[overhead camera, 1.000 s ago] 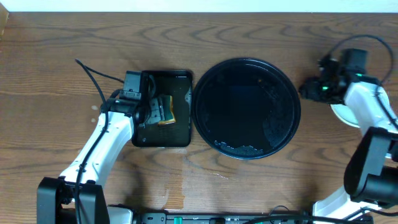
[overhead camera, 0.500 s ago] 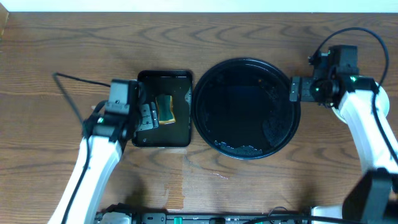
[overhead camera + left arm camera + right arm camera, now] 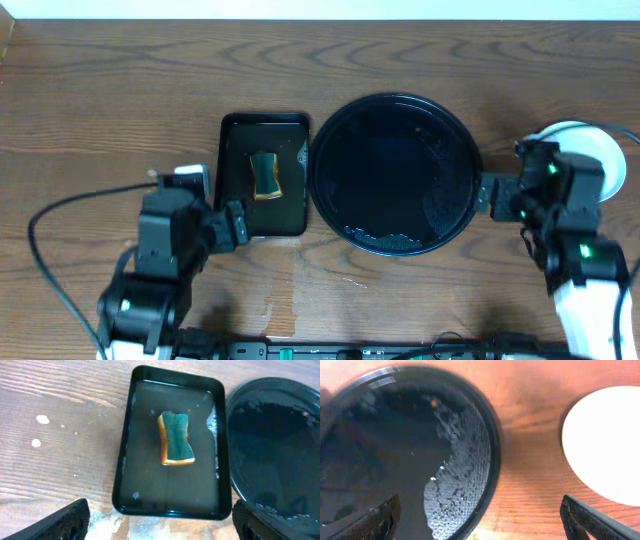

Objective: Clean dirty plates on tray and stack at the side

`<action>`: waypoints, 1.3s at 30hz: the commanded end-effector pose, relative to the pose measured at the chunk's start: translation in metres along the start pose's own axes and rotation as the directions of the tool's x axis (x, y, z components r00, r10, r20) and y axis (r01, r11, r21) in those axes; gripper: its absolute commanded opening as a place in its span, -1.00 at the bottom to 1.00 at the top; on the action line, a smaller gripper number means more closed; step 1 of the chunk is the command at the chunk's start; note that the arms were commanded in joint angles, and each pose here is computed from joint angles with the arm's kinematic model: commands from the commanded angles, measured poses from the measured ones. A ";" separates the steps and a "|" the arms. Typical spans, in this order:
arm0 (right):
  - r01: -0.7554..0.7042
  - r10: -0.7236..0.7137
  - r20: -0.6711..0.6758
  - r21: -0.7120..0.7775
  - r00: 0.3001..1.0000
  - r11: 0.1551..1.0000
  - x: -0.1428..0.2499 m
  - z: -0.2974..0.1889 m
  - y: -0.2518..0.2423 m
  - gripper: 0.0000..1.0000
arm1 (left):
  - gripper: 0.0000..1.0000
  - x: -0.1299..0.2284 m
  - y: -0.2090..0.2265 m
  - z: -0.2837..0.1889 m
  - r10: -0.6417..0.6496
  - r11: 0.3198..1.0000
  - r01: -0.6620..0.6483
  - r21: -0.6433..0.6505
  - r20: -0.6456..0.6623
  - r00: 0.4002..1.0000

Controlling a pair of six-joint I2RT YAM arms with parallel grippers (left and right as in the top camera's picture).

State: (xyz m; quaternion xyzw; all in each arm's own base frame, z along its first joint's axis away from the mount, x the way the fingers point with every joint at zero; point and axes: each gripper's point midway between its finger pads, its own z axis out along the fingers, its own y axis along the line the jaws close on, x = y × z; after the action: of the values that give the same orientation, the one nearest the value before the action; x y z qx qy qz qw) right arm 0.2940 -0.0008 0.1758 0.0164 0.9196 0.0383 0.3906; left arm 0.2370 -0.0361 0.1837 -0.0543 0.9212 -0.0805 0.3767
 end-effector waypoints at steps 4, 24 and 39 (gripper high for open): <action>-0.008 0.007 0.061 0.005 0.998 1.000 -0.003 -0.019 0.001 0.99 | 0.84 0.003 -0.001 -0.001 0.010 1.000 -0.011 0.017 0.005 1.000; -0.014 0.014 -0.006 0.007 1.000 1.000 0.010 -0.010 -0.001 0.98 | 0.85 0.004 -0.001 0.002 0.010 1.000 -0.010 0.013 -0.010 1.000; 0.002 -0.002 0.147 -0.001 0.989 1.000 0.018 -0.025 0.002 0.98 | 0.86 0.005 -0.001 0.002 0.010 1.000 -0.010 0.013 -0.010 1.000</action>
State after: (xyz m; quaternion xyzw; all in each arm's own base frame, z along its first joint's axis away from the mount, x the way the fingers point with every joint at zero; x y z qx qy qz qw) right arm 0.2711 0.0005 0.1762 0.0152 0.9050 0.0371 0.4234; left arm 0.2360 -0.0388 0.1823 -0.0511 0.9214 -0.0879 0.3751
